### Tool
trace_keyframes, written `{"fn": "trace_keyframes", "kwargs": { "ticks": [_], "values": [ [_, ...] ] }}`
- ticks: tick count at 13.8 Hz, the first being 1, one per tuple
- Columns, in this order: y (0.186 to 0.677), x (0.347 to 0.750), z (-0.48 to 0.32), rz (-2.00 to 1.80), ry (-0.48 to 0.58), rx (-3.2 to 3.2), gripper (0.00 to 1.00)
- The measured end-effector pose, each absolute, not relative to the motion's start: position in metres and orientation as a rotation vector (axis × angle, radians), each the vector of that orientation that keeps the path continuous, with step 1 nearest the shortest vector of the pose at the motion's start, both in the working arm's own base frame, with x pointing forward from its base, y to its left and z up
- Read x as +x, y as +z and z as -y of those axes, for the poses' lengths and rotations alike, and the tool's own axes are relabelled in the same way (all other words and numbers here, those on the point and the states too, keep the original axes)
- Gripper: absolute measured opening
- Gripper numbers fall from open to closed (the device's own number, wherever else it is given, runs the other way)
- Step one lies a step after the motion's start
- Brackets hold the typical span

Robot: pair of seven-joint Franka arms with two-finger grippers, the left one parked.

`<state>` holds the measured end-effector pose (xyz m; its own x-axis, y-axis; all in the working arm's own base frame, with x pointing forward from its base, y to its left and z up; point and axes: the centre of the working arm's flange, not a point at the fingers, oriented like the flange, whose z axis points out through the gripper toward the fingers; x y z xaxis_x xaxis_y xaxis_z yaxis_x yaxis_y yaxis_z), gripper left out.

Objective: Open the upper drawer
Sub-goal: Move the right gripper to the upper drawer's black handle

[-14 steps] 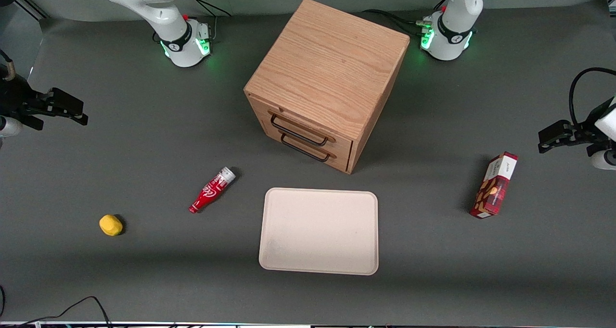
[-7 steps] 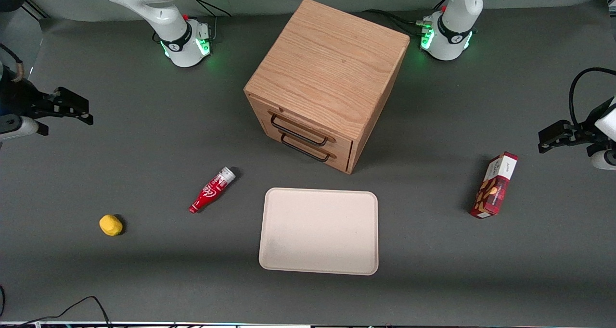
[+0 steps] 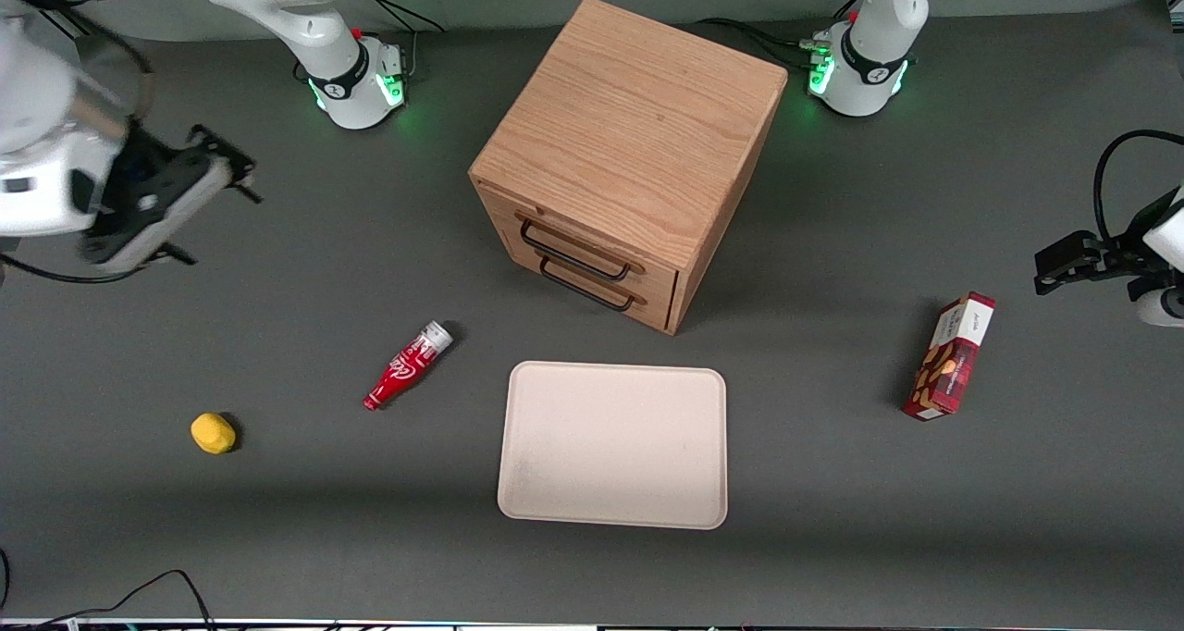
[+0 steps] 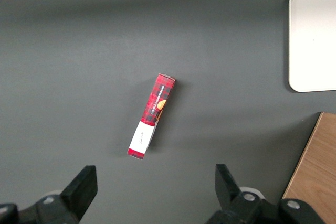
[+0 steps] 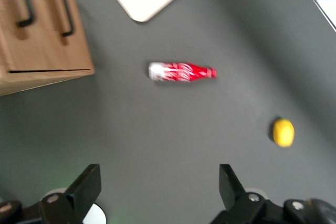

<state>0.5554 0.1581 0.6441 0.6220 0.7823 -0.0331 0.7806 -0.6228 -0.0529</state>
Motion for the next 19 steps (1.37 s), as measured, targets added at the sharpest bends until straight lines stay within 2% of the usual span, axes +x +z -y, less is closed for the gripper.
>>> {"fn": "trace_keyframes", "kwargs": {
  "ticks": [6,14,19],
  "values": [
    [0.587,0.558,-0.257,1.537,0.128,-2.599,1.0],
    [0.501,0.574,-0.351,1.353,0.092,-2.549,1.0],
    [0.457,0.583,-0.375,1.309,0.094,-2.503,1.0]
  ]
}}
